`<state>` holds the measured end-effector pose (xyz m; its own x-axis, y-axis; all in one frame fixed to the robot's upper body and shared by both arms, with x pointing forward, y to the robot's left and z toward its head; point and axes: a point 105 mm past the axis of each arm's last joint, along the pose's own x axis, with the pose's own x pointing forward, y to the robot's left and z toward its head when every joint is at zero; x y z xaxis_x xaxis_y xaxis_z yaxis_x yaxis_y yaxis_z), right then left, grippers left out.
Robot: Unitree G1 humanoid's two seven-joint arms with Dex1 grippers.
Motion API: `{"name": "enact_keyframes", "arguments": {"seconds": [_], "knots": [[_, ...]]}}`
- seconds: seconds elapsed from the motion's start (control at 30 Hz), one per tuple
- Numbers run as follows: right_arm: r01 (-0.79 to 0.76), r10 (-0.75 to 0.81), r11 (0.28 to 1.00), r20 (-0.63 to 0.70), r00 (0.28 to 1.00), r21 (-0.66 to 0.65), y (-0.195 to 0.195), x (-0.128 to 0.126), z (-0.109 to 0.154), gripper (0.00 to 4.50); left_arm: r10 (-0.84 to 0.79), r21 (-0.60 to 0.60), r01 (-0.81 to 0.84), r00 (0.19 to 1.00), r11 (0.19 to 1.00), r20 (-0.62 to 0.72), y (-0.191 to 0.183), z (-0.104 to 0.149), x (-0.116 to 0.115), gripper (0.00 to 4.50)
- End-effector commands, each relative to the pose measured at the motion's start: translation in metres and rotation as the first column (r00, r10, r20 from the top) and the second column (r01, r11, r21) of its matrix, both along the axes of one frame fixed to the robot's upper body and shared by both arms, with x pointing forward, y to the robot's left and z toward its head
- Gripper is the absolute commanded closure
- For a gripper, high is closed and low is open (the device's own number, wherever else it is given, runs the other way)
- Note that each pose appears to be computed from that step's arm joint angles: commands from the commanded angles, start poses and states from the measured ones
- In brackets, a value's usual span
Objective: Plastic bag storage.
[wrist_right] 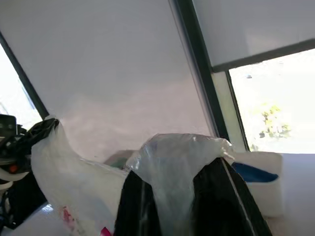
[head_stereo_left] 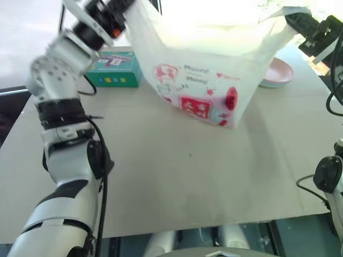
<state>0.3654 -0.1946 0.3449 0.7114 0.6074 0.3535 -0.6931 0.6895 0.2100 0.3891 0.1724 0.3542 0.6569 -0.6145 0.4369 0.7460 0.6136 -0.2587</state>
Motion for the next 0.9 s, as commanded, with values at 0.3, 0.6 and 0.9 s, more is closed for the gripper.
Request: {"name": "enact_keyframes", "arguments": {"seconds": [0.3,0.6,0.9], "knots": [[-0.225,0.167,0.927,-0.205,0.964,-0.302,-0.018,-0.062,-0.092,0.0,0.03,0.196,-0.004,0.991,0.981,-0.128,0.032,-0.069,-0.061,0.02],[-0.163,-0.031,0.861,-0.37,0.928,-0.482,-0.043,-0.075,-0.202,0.0,0.112,0.454,0.12,0.886,0.883,-0.451,0.042,-0.215,-0.136,0.02],[-0.174,-0.005,0.789,-0.288,0.957,-0.589,-0.067,-0.105,-0.248,0.0,0.317,0.6,-0.037,0.874,0.799,-0.368,0.06,-0.26,-0.179,0.02]]}}
